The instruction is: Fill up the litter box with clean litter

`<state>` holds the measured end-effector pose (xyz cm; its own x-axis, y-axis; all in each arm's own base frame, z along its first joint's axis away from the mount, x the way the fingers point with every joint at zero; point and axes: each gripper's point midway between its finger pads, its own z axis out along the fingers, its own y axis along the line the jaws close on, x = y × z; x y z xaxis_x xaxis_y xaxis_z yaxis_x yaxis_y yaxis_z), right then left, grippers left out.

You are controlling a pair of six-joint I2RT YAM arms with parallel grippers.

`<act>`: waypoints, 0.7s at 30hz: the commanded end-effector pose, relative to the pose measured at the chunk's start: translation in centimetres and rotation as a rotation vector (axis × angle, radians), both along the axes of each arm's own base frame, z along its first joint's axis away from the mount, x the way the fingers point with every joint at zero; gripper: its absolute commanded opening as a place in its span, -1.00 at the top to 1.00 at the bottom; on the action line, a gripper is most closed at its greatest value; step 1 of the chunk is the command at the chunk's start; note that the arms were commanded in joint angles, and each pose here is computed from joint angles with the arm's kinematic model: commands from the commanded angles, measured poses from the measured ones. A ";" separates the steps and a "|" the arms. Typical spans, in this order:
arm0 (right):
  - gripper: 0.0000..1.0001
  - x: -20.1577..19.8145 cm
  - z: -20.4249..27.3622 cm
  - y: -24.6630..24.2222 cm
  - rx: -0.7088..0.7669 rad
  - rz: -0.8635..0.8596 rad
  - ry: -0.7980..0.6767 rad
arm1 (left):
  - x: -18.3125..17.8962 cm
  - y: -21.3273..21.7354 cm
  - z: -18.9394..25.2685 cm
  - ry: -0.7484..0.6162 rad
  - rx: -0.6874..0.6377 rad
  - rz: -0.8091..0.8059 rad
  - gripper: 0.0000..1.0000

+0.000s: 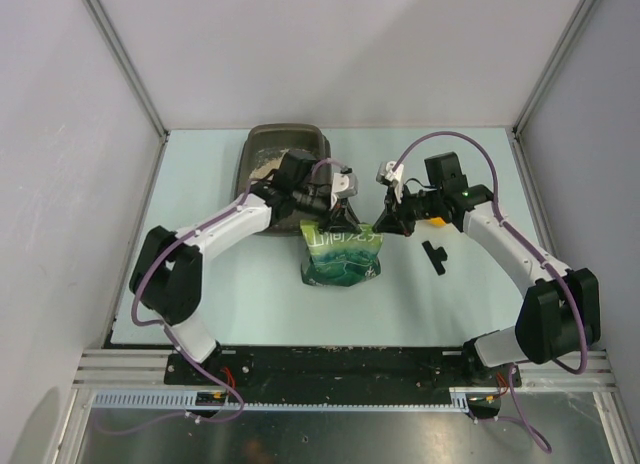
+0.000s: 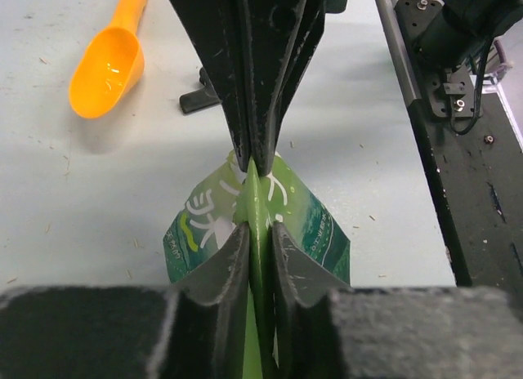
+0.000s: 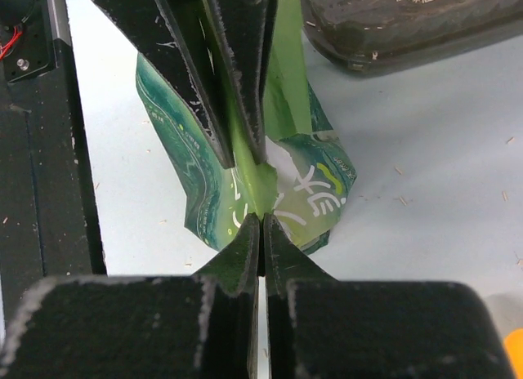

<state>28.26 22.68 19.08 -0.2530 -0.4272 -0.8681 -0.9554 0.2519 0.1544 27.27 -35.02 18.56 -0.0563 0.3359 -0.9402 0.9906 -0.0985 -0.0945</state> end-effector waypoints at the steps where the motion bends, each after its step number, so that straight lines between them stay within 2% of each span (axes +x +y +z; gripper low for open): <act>1: 1.00 1.3 1.1 0.0 0.013 -0.019 -0.048 | -0.1 -2.0 2.1 0.011 -0.065 -0.032 0.83; 4: 0.98 1.8 1.3 -0.6 0.008 -0.057 -0.043 | -0.3 -2.1 1.9 0.041 -0.061 -0.019 1.00; 5: 0.73 2.2 1.6 -1.0 0.010 -0.086 -0.041 | -0.3 -1.9 1.7 0.045 -0.058 -0.012 1.00; 8: 0.27 4.1 3.4 -4.3 0.039 -0.261 -0.004 | -0.2 -1.9 1.6 0.051 -0.052 0.005 1.00; 11: 0.06 5.0 4.2 -8.9 0.066 -0.447 0.070 | 0.0 -2.0 1.3 0.065 -0.046 0.012 1.00; 13: 0.03 4.9 3.3 -11.4 0.041 -0.503 0.105 | -0.1 -2.1 1.2 0.076 -0.045 0.012 1.00; 15: 0.02 3.4 0.3 -14.3 -0.051 -0.561 0.216 | 0.0 -2.1 1.1 0.083 -0.044 0.014 1.00; 18: 0.06 0.8 -5.2 -17.9 -0.267 -0.611 0.403 | -0.1 -2.1 1.3 0.075 -0.048 0.008 1.00; 21: 0.06 -0.7 -8.0 -20.8 -0.298 -0.682 0.555 | -0.2 -2.0 1.5 0.077 -0.051 0.008 1.00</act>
